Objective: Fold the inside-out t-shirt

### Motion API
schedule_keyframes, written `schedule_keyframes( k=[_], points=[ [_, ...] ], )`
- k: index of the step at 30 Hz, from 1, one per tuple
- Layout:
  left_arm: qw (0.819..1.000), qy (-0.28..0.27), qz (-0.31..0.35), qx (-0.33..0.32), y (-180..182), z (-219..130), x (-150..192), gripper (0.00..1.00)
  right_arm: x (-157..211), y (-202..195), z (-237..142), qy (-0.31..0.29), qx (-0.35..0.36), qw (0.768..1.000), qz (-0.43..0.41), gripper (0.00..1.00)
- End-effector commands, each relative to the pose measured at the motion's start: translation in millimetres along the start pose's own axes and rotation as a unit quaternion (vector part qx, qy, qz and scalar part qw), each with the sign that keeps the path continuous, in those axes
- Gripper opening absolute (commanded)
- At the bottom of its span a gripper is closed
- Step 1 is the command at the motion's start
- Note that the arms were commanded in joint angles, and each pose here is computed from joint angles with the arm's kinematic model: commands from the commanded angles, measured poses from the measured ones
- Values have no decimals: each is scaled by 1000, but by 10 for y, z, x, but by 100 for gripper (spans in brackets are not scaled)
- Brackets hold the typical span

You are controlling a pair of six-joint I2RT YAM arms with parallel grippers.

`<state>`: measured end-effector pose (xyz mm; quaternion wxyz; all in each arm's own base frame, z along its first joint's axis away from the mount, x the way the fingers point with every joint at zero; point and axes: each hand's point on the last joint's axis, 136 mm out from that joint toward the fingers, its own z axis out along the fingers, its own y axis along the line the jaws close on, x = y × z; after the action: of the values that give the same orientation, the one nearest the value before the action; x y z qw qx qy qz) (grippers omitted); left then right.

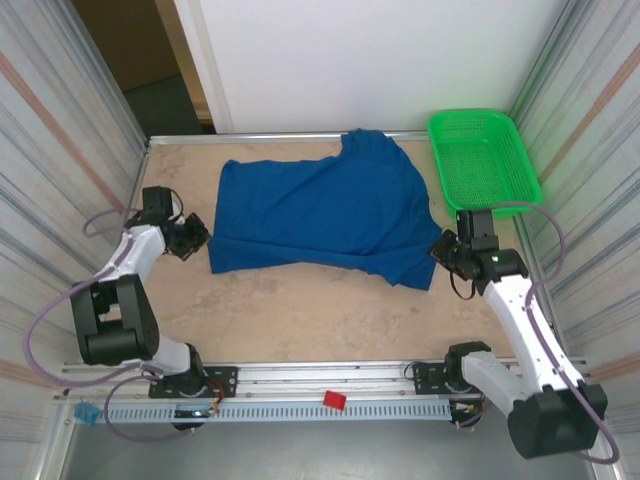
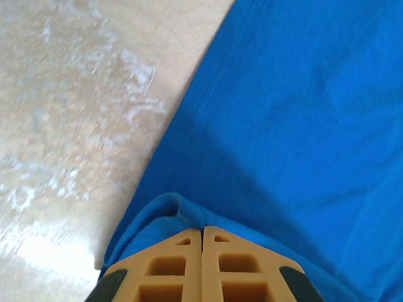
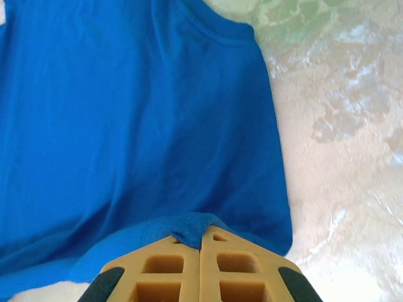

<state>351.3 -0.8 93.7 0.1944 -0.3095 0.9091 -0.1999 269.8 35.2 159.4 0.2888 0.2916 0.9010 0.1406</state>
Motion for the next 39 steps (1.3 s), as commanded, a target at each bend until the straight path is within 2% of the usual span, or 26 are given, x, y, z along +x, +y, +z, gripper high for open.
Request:
schedule_keyframes(
  k=[1,11,20,21,24,25,27,28,32,35,39],
  points=[
    [1000,-10,17,18,-142,11,-207,0,-241,239,53,-14,-37,999,-22,0],
    [999,1,44,23,-389,196,-422,0,-474,400,385,-2,-30,999,-29,0],
    [998,25,55,1,-474,489,-589,1,-868,545,972,12,0,999,-40,0],
    [998,24,56,-1,-475,508,-613,6,-907,593,1047,17,-8,999,-46,3],
    [998,13,62,-6,-495,518,-703,29,-1002,724,1123,24,-22,997,-66,40],
    [998,9,67,-6,-506,494,-732,34,-1039,759,1071,18,-28,997,-69,49],
    [997,-2,76,-4,-543,396,-765,42,-1059,807,891,5,-38,997,-72,58],
    [997,-9,78,-4,-552,328,-761,44,-1045,808,771,-2,-41,997,-72,61],
    [998,-21,61,7,-507,70,-518,48,-750,576,426,0,-30,998,-52,62],
    [999,-20,30,9,-328,-28,-173,52,-411,287,338,9,-11,999,-39,62],
    [1000,3,10,5,-61,8,257,53,-31,-76,345,30,16,999,-32,62]
  ],
)
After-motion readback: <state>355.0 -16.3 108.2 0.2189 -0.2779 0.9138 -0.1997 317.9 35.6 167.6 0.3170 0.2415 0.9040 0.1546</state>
